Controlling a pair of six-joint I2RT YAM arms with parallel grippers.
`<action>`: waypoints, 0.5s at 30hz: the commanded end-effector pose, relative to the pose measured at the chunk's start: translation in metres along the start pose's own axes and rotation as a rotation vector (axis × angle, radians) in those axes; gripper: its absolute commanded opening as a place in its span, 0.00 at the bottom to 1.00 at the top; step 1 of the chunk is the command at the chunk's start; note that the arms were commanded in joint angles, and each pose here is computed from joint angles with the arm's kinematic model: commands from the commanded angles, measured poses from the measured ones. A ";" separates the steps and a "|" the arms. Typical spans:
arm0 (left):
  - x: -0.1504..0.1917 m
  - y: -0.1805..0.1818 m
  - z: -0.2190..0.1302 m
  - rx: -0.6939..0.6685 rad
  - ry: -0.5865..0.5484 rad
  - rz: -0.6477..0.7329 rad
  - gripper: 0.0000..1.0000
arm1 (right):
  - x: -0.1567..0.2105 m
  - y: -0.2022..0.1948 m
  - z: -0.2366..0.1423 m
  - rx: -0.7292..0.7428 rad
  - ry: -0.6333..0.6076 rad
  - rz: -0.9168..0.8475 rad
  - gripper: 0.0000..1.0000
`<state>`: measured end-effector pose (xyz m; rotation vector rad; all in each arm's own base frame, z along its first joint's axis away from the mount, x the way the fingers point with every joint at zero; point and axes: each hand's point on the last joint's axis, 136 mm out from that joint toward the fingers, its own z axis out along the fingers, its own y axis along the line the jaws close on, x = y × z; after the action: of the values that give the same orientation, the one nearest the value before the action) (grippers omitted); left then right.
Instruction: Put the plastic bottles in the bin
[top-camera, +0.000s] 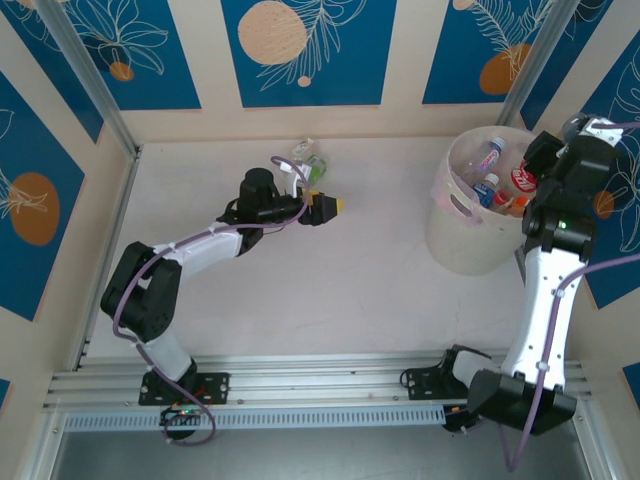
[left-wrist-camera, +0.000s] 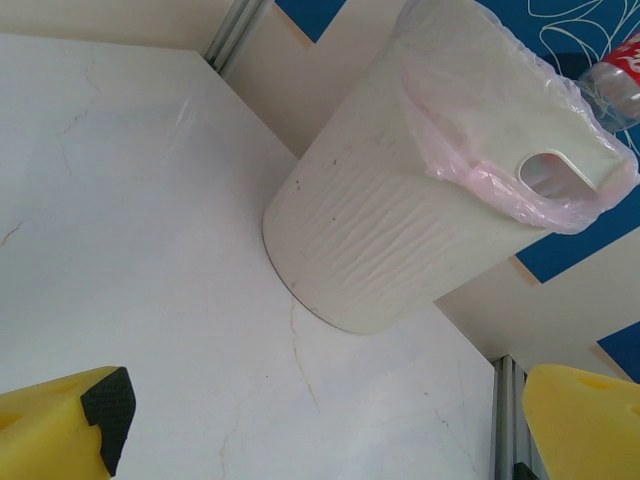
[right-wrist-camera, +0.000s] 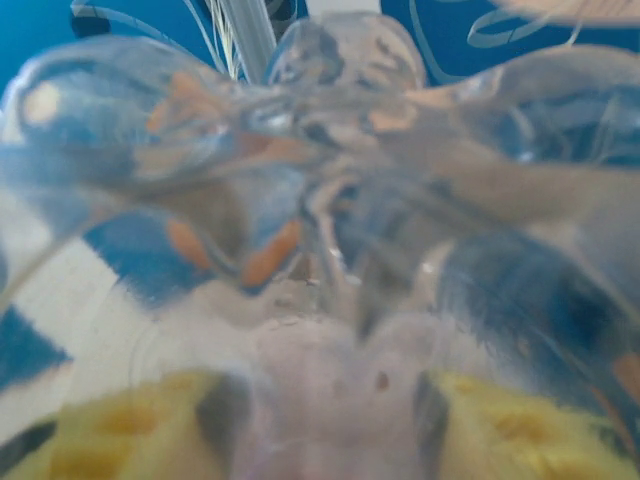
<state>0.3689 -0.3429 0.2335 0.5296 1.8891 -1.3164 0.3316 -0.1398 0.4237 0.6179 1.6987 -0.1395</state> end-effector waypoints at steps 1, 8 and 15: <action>-0.004 0.001 0.005 -0.001 -0.003 -0.009 1.00 | 0.019 0.013 0.001 -0.070 0.127 0.038 0.48; -0.002 0.006 0.006 -0.011 -0.001 -0.025 1.00 | 0.045 0.018 0.019 -0.112 0.235 0.090 0.51; -0.001 0.009 0.007 -0.014 -0.001 -0.035 1.00 | 0.082 0.006 0.047 -0.054 0.339 0.095 0.54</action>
<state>0.3714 -0.3434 0.2242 0.4990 1.9254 -1.3243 0.3627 -0.1256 0.3545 0.6760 1.9413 0.0676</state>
